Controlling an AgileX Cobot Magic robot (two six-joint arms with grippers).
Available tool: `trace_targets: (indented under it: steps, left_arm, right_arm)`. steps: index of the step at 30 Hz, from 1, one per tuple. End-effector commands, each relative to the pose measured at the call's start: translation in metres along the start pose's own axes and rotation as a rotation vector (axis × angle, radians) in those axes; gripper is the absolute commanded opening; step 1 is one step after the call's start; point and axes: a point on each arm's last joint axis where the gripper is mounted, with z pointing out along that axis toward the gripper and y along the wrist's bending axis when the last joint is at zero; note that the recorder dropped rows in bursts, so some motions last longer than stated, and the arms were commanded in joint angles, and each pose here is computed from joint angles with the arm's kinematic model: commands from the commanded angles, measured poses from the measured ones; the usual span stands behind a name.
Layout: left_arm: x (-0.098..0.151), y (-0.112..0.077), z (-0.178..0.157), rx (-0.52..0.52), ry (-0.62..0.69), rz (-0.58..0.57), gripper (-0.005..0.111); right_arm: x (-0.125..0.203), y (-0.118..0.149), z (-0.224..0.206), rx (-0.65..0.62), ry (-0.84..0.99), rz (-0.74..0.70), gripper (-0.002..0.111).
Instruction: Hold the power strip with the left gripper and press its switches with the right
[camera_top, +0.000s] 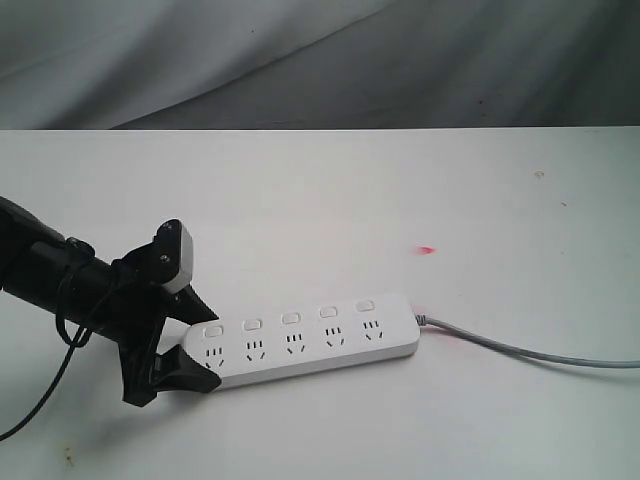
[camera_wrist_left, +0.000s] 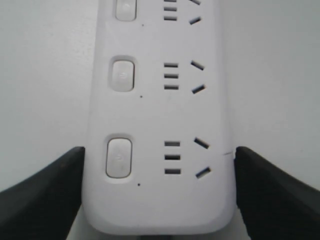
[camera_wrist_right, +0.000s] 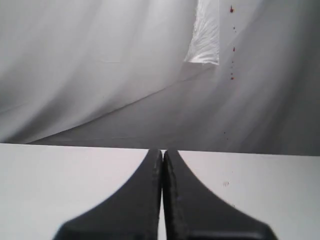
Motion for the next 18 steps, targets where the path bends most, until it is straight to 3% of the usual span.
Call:
trace_targets:
  steps: [1, 9, 18]
  left_arm:
    - [-0.002, 0.0, 0.0, 0.001, -0.006, 0.006, 0.0]
    - [-0.002, 0.0, 0.0, 0.001, -0.006, 0.006, 0.0]
    - [-0.002, 0.0, 0.0, 0.001, -0.006, 0.006, 0.0]
  right_arm:
    - [0.046, -0.008, 0.011, 0.035, -0.007, 0.01, 0.0]
    - [0.127, -0.02, 0.015, 0.122, 0.031, 0.033, 0.0]
    - [0.174, -0.024, 0.008, 0.16, 0.016, 0.033, 0.0]
